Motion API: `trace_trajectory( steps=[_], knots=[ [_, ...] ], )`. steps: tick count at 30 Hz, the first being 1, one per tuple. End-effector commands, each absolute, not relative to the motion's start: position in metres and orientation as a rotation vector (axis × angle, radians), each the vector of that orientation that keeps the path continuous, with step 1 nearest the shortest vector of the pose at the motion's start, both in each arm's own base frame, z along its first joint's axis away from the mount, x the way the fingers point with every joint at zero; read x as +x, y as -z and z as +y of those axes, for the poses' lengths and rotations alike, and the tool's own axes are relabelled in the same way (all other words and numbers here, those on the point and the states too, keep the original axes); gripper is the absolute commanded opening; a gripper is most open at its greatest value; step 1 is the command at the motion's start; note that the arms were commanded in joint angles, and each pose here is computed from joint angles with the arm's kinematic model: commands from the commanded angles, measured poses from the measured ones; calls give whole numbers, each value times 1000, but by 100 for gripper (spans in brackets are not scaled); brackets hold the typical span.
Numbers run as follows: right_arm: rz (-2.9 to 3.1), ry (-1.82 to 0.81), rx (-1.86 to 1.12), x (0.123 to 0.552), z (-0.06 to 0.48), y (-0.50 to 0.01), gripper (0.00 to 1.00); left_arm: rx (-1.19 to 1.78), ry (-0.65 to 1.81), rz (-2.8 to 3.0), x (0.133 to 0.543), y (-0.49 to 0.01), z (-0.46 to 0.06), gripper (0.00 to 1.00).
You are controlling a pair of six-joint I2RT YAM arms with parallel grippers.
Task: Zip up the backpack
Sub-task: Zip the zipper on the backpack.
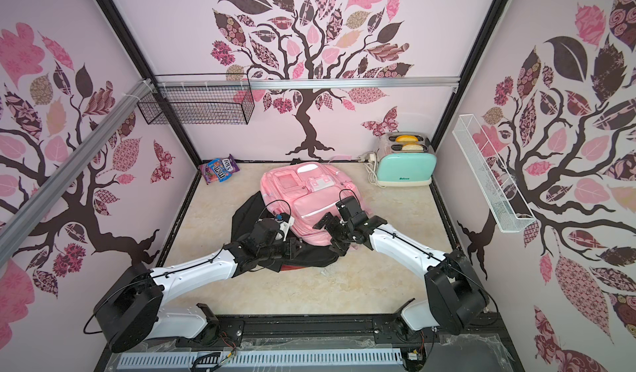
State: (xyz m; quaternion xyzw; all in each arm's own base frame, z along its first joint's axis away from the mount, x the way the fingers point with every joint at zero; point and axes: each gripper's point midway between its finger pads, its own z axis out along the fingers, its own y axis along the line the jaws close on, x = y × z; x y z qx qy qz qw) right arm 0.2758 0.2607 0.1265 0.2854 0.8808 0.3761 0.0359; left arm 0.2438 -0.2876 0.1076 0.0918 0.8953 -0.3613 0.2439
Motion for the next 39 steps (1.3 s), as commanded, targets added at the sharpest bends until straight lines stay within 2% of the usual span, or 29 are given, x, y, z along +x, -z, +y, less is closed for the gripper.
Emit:
trace_trajectory(
  steps=[1, 4, 9, 13, 16, 19, 22, 23, 25, 26, 32, 39],
  knots=[
    [2684, -1201, 879, 282, 270, -126, 100, 312, 1070, 2387, 237, -134, -302, 0],
    [2673, -1218, 862, 288, 274, -128, 98, 326, 1082, 2368, 236, -142, -304, 0],
    [2629, -1255, 811, 296, 279, -138, 85, 364, 1104, 2344, 235, -157, -308, 0],
    [2603, -1287, 763, 301, 284, -145, 63, 385, 1121, 2327, 236, -168, -312, 0],
    [2594, -1299, 738, 304, 285, -149, 41, 400, 1126, 2301, 238, -182, -315, 0],
    [2588, -1319, 725, 307, 285, -150, 27, 423, 1100, 2276, 240, -194, -316, 0],
    [2579, -1334, 710, 311, 283, -152, 21, 439, 1073, 2268, 241, -201, -316, 0],
    [2575, -1339, 706, 312, 281, -154, 14, 438, 1072, 2267, 241, -203, -315, 0],
    [2560, -1345, 693, 316, 276, -158, 9, 436, 1072, 2260, 241, -207, -314, 0],
    [2558, -1336, 688, 317, 271, -159, 0, 435, 1070, 2260, 240, -208, -313, 0],
    [2535, -1257, 543, 327, 244, -178, 0, 412, 1015, 2268, 240, -209, -303, 0],
    [2584, -1137, 321, 326, 239, -186, 0, 315, 896, 2361, 256, -180, -286, 0]
  ],
)
